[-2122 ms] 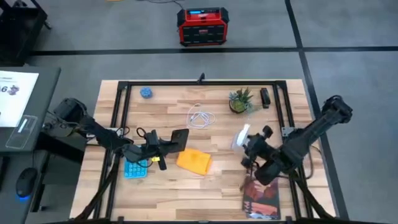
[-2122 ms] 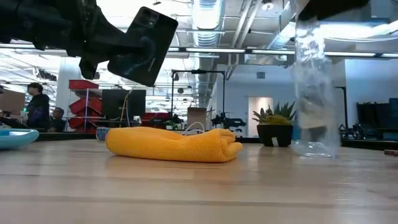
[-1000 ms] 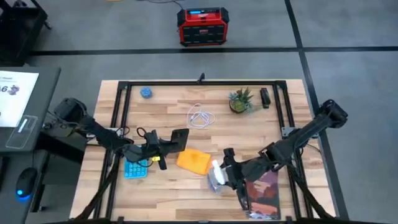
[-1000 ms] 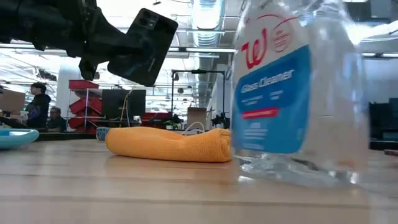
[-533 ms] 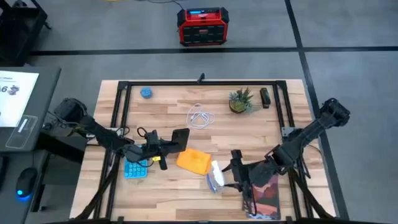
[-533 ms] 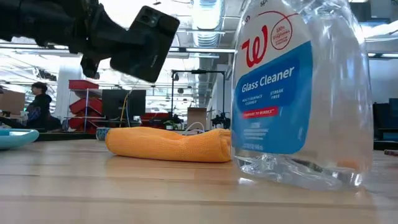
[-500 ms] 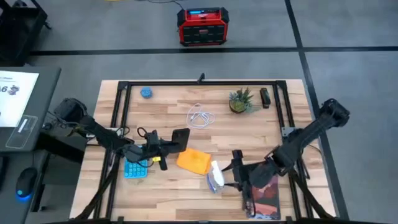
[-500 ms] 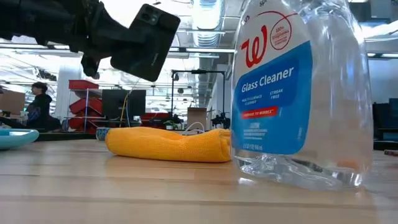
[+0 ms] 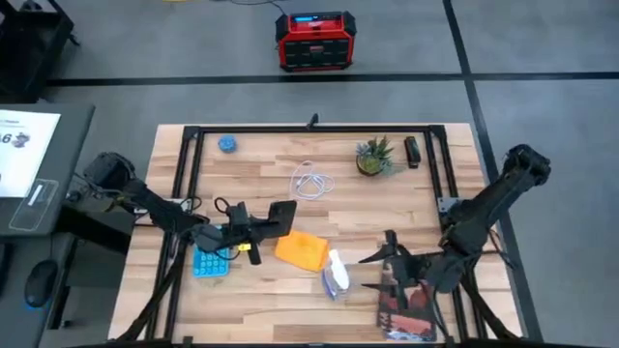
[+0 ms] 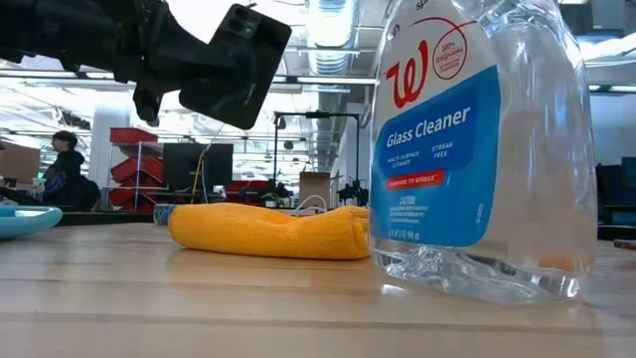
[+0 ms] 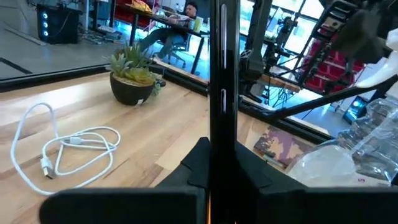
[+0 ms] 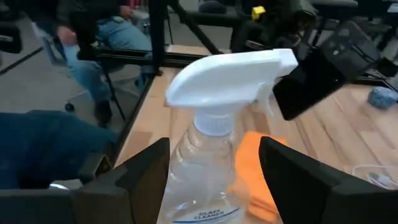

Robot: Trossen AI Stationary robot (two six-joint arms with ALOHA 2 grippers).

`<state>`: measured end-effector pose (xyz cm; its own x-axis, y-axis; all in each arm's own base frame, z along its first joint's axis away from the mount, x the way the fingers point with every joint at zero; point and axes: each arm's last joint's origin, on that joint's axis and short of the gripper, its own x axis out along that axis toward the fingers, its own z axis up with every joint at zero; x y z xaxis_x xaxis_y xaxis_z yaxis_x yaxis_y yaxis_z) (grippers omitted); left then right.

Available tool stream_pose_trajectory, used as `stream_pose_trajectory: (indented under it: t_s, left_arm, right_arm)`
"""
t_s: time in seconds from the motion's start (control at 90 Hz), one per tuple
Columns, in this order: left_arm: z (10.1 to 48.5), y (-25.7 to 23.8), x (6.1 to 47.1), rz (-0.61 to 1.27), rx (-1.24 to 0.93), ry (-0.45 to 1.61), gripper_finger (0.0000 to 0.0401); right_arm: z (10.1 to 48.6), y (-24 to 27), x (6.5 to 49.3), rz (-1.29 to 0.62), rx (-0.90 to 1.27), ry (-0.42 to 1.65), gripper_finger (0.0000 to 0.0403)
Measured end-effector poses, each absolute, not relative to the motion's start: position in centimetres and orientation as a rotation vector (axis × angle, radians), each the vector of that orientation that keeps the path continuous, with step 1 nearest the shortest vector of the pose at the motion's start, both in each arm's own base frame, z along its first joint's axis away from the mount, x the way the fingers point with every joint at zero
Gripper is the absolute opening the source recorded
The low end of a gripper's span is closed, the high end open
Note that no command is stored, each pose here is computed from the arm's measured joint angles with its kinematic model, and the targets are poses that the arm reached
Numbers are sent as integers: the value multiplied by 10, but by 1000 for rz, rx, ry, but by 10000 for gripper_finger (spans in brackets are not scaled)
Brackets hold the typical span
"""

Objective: Apply microfiber cloth
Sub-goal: Spray the black cellphone

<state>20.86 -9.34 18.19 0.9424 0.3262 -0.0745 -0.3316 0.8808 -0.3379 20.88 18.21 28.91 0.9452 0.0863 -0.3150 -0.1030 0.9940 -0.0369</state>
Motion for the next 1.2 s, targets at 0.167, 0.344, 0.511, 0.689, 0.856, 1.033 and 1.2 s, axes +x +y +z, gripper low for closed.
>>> stream_pose_trajectory:
  t_s: [0.167, 0.344, 0.511, 0.689, 0.856, 1.033, 1.2]
  left_arm:
    - [182, -94, 209, 338, -355, 17, 11]
    - [181, -94, 209, 340, -351, 22, 11]
    - [179, -93, 208, 343, -337, 39, 11]
    - [179, -93, 208, 344, -337, 40, 11]
    - [179, -93, 208, 344, -347, 38, 11]
    - [179, -91, 210, 358, -369, 30, 11]
    - [184, -88, 214, 365, -379, 16, 11]
  right_arm:
    - [277, 182, 230, 99, -61, 323, 239]
    - [269, 177, 241, 119, -122, 344, 258]
    - [270, 173, 245, 134, -168, 336, 272]
    - [270, 163, 253, 138, -158, 345, 304]
    - [270, 155, 259, 136, -149, 347, 345]
    - [264, 154, 274, 174, -153, 305, 370]
    - [259, 155, 284, 172, -164, 266, 372]
